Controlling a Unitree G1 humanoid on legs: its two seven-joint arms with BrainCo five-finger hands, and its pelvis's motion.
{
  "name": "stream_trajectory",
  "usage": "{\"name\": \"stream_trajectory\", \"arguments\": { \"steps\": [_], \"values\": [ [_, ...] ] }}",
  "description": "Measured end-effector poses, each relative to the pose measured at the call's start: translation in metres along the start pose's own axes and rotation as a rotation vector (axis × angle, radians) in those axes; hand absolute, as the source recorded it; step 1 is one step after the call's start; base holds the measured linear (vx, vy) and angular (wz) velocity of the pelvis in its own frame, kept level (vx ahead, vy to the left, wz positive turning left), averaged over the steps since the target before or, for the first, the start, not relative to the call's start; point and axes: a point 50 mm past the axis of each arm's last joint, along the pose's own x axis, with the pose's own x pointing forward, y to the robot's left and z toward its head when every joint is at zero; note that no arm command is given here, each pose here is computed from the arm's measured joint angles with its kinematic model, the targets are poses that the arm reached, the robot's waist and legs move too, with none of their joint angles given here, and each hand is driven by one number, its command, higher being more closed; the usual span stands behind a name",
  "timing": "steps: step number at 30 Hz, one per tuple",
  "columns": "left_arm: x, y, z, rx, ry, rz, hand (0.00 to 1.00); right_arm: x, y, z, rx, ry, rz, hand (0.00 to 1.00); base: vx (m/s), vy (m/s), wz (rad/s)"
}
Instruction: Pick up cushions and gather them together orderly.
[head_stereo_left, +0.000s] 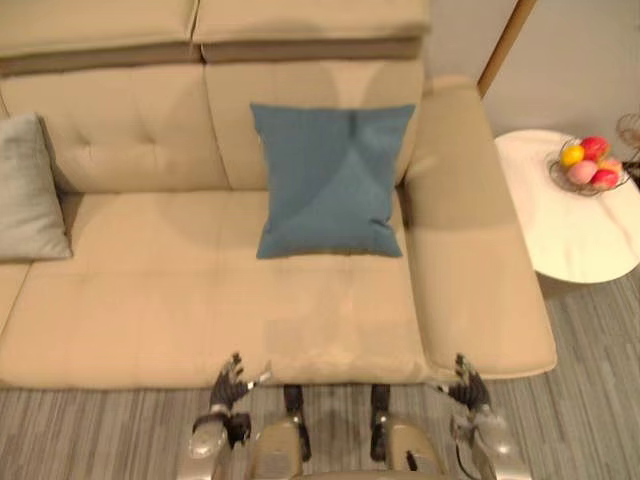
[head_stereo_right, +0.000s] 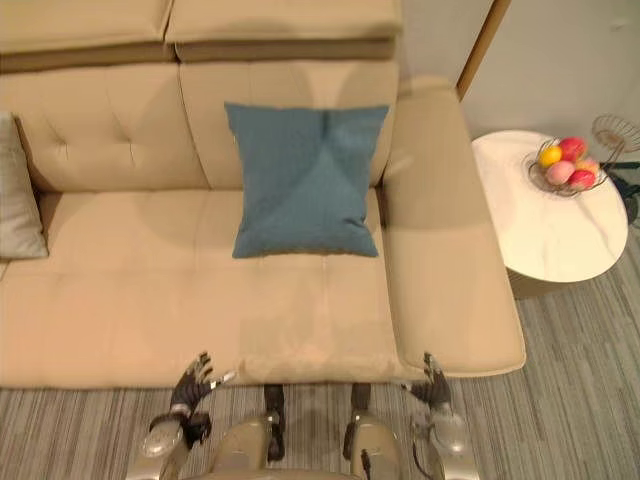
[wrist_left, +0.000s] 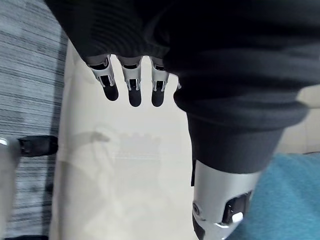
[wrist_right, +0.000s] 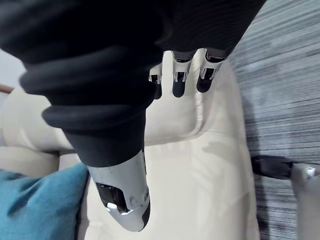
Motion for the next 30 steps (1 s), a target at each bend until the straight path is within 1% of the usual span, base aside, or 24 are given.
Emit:
{"name": "stream_trajectory", "arguments": {
  "steps": [2,5,7,10,12,14,15,18,19,20,22,24,30],
  "values": [
    [-0.008,0.007,-0.02,0.032,0.076,0.009,0.0,-0.01,-0.006,-0.022,-0.039,0.076,0.009,0.0,0.04,0.027,-0.2],
    [-0.01,0.01,-0.023,0.065,0.091,0.007,0.0,-0.011,-0.005,-0.024,-0.064,0.083,0.035,0.0,0.01,0.018,-0.29],
    [-0.002,0.012,-0.008,0.083,0.043,0.006,0.0,-0.006,0.001,-0.014,-0.079,0.044,0.058,0.0,-0.04,0.019,-0.15],
    [0.006,0.006,0.017,0.081,-0.057,-0.01,0.0,-0.003,0.01,-0.004,-0.081,0.007,0.091,0.0,-0.1,-0.036,0.19],
    [0.005,0.006,0.018,0.075,-0.067,-0.007,0.0,-0.008,0.017,-0.012,-0.083,0.028,0.126,0.0,-0.07,-0.131,0.52],
    [0.003,0.007,0.016,0.072,-0.065,0.001,0.0,-0.006,0.022,-0.005,-0.085,0.006,0.141,0.0,-0.15,-0.192,0.18],
    [0.003,0.005,0.016,0.062,-0.063,-0.001,0.0,-0.001,0.021,0.004,-0.086,-0.026,0.133,0.0,-0.24,-0.234,-0.18],
    [0.002,-0.018,0.011,0.008,-0.053,-0.041,0.0,0.009,0.013,0.028,-0.103,-0.103,0.102,0.0,-0.32,-0.214,-0.25],
    [0.003,-0.027,0.012,-0.005,-0.051,-0.063,0.0,0.011,0.007,0.029,-0.106,-0.096,0.089,0.0,-0.39,-0.188,0.49],
    [0.004,-0.029,0.013,-0.008,-0.053,-0.07,0.0,0.012,0.006,0.028,-0.087,-0.081,0.076,0.0,-0.4,-0.162,0.65],
    [0.005,-0.024,0.016,-0.001,-0.061,-0.057,0.0,0.011,0.004,0.025,-0.056,-0.068,0.054,0.0,-0.34,-0.099,0.38],
    [0.005,-0.021,0.015,-0.002,-0.06,-0.051,0.0,0.009,-0.002,0.022,-0.065,-0.06,0.034,0.0,-0.31,0.009,0.01],
    [0.0,-0.011,0.006,0.0,-0.033,-0.024,0.0,0.004,-0.011,0.009,-0.049,-0.017,0.007,0.0,-0.13,0.143,-0.07]
  ]
}}
